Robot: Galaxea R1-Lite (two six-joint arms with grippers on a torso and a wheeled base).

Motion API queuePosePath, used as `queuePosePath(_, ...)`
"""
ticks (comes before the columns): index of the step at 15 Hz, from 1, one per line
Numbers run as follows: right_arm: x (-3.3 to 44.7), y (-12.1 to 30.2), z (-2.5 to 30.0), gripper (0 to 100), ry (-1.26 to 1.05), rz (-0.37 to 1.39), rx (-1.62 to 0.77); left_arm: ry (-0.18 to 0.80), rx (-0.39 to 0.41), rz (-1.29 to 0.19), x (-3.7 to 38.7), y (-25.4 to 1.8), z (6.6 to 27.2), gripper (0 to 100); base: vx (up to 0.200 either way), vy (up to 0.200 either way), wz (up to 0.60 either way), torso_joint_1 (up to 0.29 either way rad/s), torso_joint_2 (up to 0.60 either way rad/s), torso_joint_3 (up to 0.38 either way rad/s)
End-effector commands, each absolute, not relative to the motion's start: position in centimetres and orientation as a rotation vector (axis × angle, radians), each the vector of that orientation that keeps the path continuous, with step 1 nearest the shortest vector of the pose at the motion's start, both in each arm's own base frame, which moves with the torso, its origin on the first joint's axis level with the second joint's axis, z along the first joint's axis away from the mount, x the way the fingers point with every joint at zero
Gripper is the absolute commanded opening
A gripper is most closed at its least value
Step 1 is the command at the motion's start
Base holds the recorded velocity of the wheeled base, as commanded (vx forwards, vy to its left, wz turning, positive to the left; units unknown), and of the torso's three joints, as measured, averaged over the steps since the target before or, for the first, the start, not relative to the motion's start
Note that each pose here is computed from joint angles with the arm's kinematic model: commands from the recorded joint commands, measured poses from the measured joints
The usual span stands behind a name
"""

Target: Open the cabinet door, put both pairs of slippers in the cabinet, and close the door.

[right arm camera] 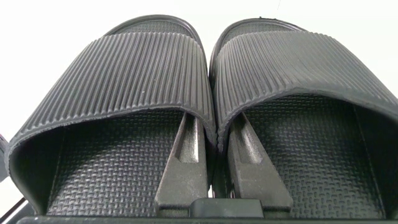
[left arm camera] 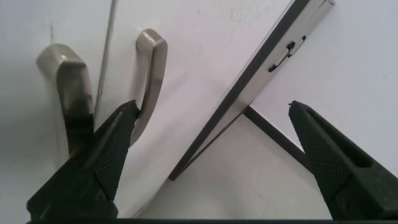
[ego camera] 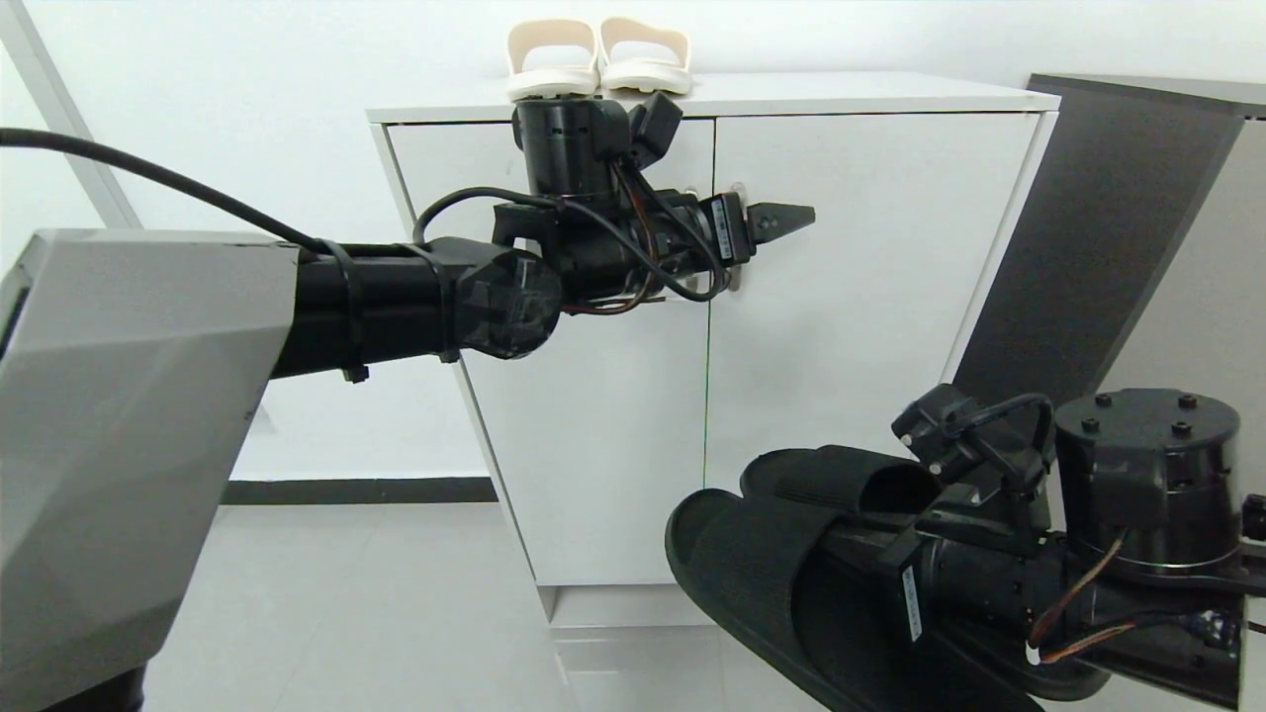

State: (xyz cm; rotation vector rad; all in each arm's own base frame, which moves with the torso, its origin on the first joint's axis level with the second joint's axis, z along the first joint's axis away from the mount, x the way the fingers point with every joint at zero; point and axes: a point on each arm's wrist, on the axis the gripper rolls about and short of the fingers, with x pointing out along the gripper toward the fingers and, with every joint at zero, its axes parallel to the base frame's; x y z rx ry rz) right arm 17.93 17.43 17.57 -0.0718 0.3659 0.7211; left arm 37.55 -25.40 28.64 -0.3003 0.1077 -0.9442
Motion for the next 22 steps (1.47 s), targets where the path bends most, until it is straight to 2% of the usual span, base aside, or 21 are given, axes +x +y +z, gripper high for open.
queuePosePath(1, 18.0, 17.5, 17.4, 0, 0.371, 0.721, -0.074, 0.114, -0.300, -0.943, 37.9, -25.6, 28.4, 100, 0.000, 0.000, 0.00, 0.000, 0.00, 0.000)
queuePosePath(3, 18.0, 17.5, 17.4, 0, 0.373, 0.723, -0.074, 0.108, -0.299, -0.943, 38.0, -25.7, 28.5, 100, 0.000, 0.000, 0.00, 0.000, 0.00, 0.000)
queuePosePath(4, 18.0, 17.5, 17.4, 0, 0.373, 0.721, -0.075, 0.107, -0.301, -0.944, 38.0, -25.7, 28.5, 0, 0.000, 0.000, 0.00, 0.000, 0.00, 0.000)
queuePosePath(11, 17.7, 17.3, 17.2, 0, 0.383, 0.754, -0.072, 0.126, -0.288, -0.951, 35.3, -24.5, 29.5, 0, 0.000, 0.000, 0.00, 0.000, 0.00, 0.000)
queuePosePath(15, 17.4, 17.2, 17.2, 0, 0.388, 0.781, -0.069, 0.126, -0.290, -0.957, 33.4, -23.5, 28.9, 0, 0.000, 0.000, 0.00, 0.000, 0.00, 0.000)
queuePosePath(18, 16.9, 17.0, 16.9, 0, 0.403, 0.848, -0.063, 0.106, -0.292, -0.970, 30.5, -22.0, 29.1, 0, 0.000, 0.000, 0.00, 0.000, 0.00, 0.000)
queuePosePath(22, 17.0, 17.1, 16.5, 0, 0.425, 0.864, -0.066, 0.112, -0.289, -1.005, 27.6, -21.5, 29.7, 0, 0.000, 0.000, 0.00, 0.000, 0.00, 0.000)
